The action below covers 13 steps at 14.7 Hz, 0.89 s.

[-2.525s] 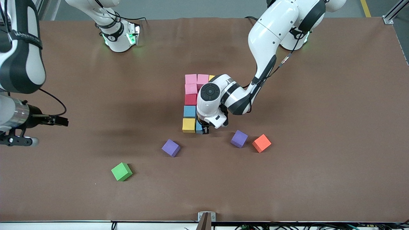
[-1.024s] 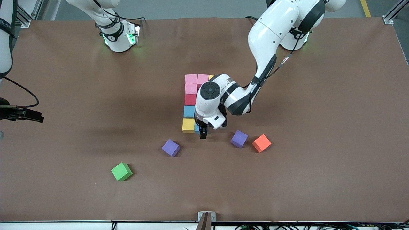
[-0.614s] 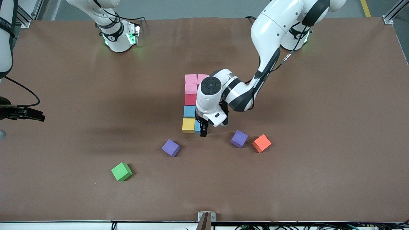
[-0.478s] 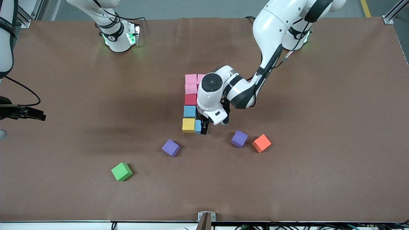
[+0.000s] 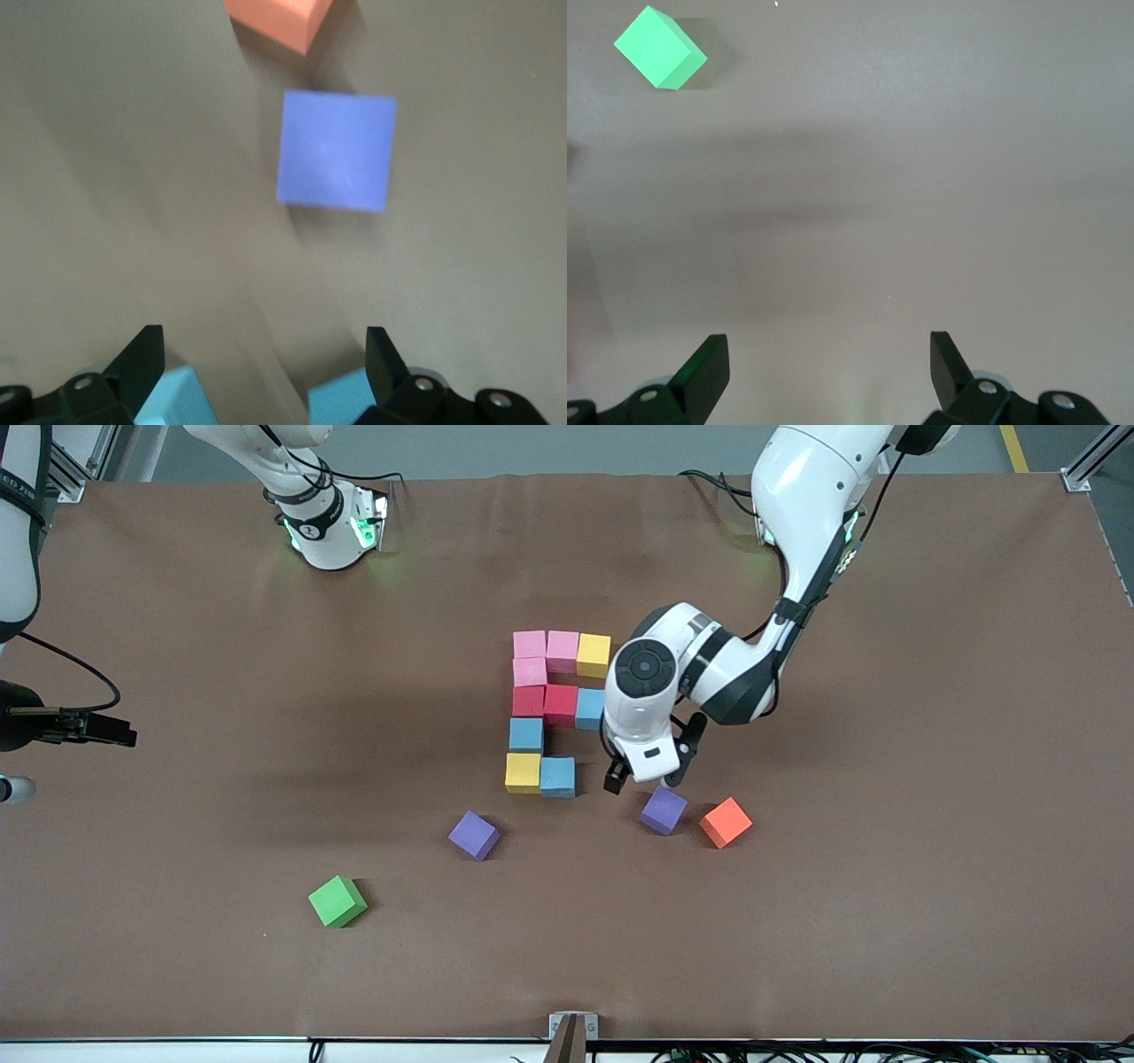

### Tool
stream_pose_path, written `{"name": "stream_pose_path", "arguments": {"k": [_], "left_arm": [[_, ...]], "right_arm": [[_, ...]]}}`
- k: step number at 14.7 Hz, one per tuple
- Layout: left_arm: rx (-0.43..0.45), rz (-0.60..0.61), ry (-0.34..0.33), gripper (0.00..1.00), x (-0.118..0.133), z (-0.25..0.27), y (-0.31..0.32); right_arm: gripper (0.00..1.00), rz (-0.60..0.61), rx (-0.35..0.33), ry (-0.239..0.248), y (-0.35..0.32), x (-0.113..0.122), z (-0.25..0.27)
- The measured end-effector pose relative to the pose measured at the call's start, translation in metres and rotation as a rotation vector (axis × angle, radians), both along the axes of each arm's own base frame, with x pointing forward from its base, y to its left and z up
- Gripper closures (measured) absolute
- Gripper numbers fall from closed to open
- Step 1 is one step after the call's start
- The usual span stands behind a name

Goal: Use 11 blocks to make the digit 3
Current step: 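Move the left gripper to the purple cube near the orange cube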

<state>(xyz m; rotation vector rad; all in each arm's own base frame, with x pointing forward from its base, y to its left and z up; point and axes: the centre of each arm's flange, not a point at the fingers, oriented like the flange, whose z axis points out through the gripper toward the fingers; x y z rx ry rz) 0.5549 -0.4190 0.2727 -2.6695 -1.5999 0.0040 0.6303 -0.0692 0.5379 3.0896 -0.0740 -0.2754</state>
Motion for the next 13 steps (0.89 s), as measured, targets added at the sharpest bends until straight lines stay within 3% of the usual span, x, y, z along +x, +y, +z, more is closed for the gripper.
{"name": "stream_pose_path", "arguments": {"k": [3, 7, 13], "left_arm": [[0.028, -0.007, -0.004, 0.0, 0.019, -0.01, 0.037], [-0.002, -0.015, -0.069, 0.0, 0.041, -0.014, 0.065], [-0.038, -0.018, -0.107, 0.0, 0.048, -0.03, 0.07]], "right_arm": [[0.0, 0.003, 0.001, -0.004, 0.002, 0.0, 0.004], [0.0, 0.005, 0.002, -0.035, 0.004, -0.003, 0.021], [0.0, 0.002, 0.03, -0.04, 0.008, -0.02, 0.041]]}}
